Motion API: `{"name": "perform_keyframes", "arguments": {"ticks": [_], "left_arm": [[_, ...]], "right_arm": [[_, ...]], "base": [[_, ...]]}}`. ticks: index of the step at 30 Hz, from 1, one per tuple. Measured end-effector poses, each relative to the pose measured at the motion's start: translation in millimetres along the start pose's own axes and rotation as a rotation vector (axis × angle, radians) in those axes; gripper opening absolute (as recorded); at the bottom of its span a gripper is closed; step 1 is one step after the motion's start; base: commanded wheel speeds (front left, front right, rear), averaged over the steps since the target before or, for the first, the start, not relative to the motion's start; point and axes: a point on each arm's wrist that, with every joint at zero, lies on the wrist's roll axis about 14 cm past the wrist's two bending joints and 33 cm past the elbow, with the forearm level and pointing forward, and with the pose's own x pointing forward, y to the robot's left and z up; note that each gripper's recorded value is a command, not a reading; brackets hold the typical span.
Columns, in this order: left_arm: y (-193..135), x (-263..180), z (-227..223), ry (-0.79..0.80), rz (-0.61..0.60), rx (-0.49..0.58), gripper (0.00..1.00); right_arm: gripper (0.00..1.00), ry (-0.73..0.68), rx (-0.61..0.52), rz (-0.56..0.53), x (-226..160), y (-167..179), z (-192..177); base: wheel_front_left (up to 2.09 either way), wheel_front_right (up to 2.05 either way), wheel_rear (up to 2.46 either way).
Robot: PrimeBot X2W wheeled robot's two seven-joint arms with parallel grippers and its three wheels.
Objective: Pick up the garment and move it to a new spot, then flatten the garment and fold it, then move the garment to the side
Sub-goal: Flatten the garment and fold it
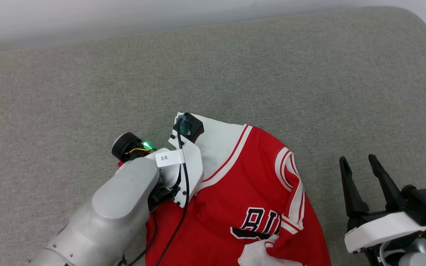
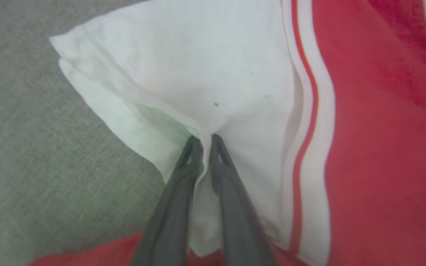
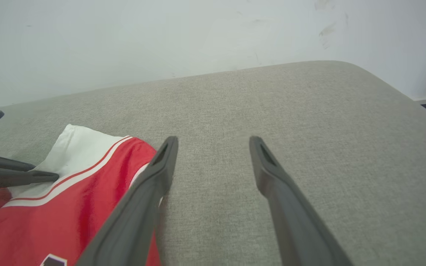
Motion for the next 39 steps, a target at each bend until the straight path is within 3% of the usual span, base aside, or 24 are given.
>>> {"name": "perform_keyframes", "arguments": {"ticks": [4, 10, 16, 21, 25, 29, 36, 37, 38, 39], "left_arm": [[13, -1, 13, -0.074, 0.049, 0.036, 0.0], [73, -34, 49, -0.296, 0.253, -0.03, 0.0], [133, -75, 42, -0.408, 0.444, -0.164, 0.0], [164, -97, -10, -0.409, 0.555, -0.351, 0.0], [163, -103, -61, -0.391, 0.603, -0.492, 0.0], [139, -103, -112, -0.365, 0.616, -0.618, 0.0], [101, -108, -129, -0.427, 0.585, -0.699, 0.0], [96, -108, -127, -0.44, 0.572, -0.702, 0.11], [92, -109, -125, -0.452, 0.563, -0.698, 0.37], [87, -110, -123, -0.464, 0.551, -0.693, 1.0]], "right_arm": [[1.0, -0.005, 0.0, -0.003, 3, -1, 0], [1.0, -0.018, -0.002, -0.002, 3, -1, 4], [1.0, -0.03, -0.006, 0.01, 5, 2, 8], [1.0, -0.033, -0.01, 0.018, 9, 5, 10], [1.0, -0.023, -0.012, 0.028, 10, 8, 8], [1.0, -0.027, -0.017, 0.045, 12, 13, 11], [1.0, -0.04, -0.025, 0.067, 14, 20, 19], [1.0, -0.042, -0.026, 0.069, 13, 21, 20], [1.0, -0.041, -0.03, 0.071, 12, 22, 20], [1.0, -0.042, -0.034, 0.075, 11, 23, 21]], "base": [[0.0, 0.0, 0.0], [0.0, 0.0, 0.0], [0.0, 0.0, 0.0], [0.0, 0.0, 0.0], [0.0, 0.0, 0.0], [0.0, 0.0, 0.0], [0.0, 0.0, 0.0], [0.0, 0.0, 0.0], [0.0, 0.0, 0.0], [0.0, 0.0, 0.0]]}}
